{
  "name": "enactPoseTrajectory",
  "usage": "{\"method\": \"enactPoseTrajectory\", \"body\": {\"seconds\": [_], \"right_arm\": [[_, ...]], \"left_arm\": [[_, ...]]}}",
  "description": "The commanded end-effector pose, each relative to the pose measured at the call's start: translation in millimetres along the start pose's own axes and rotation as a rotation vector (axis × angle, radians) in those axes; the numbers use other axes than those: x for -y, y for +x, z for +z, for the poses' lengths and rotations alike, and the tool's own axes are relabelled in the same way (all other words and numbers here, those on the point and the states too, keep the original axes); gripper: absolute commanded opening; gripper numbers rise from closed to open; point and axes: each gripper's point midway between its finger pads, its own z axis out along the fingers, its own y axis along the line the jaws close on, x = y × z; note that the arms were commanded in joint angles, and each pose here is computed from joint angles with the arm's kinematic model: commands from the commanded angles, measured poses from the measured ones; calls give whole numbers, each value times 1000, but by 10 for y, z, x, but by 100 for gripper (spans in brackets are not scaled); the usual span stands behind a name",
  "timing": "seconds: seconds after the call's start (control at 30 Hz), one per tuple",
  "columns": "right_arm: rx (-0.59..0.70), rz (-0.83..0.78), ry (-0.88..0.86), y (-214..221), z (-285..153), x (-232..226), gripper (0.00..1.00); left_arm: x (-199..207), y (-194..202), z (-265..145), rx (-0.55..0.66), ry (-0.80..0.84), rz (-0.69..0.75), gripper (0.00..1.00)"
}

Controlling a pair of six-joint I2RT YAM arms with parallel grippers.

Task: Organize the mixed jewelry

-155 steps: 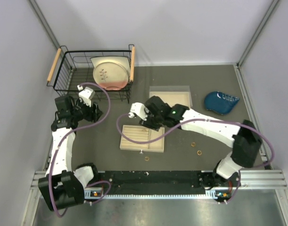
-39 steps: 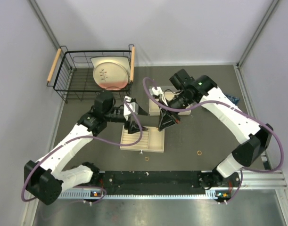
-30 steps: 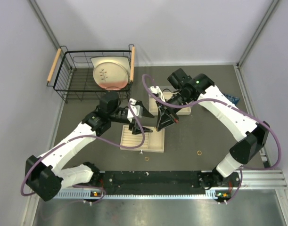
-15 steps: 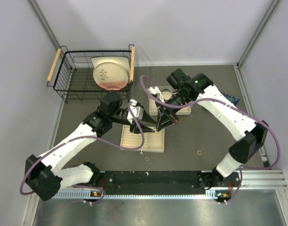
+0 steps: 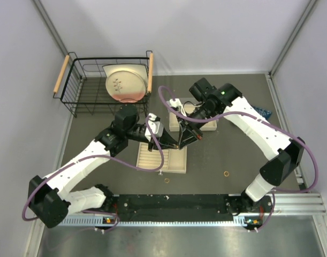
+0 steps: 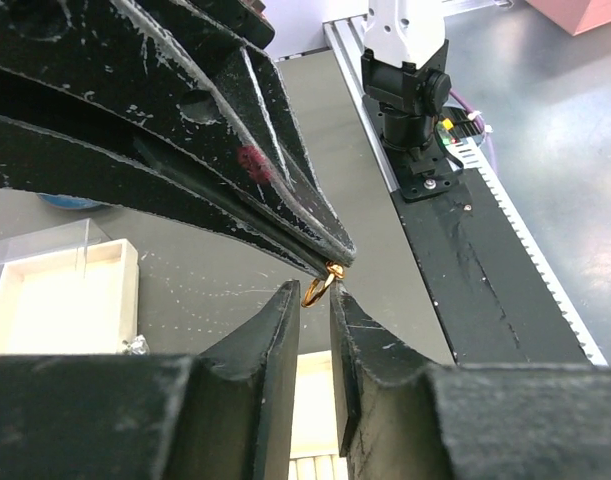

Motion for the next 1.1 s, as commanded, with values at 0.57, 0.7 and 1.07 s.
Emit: {"method": "enactPoseTrajectory", "body": {"seconds": [0.57, 0.7, 1.07], "right_arm": [[-7, -44, 174, -158, -127, 160, 34], [4, -53, 275, -200, -241, 200, 40], [6, -92, 472, -216, -340, 316, 40]], "left_arm": [[-41, -166, -22, 22, -54, 20, 0], [-103, -116, -33, 6, -96, -9, 0], [-252, -114, -22, 9, -171, -86, 0]]}}
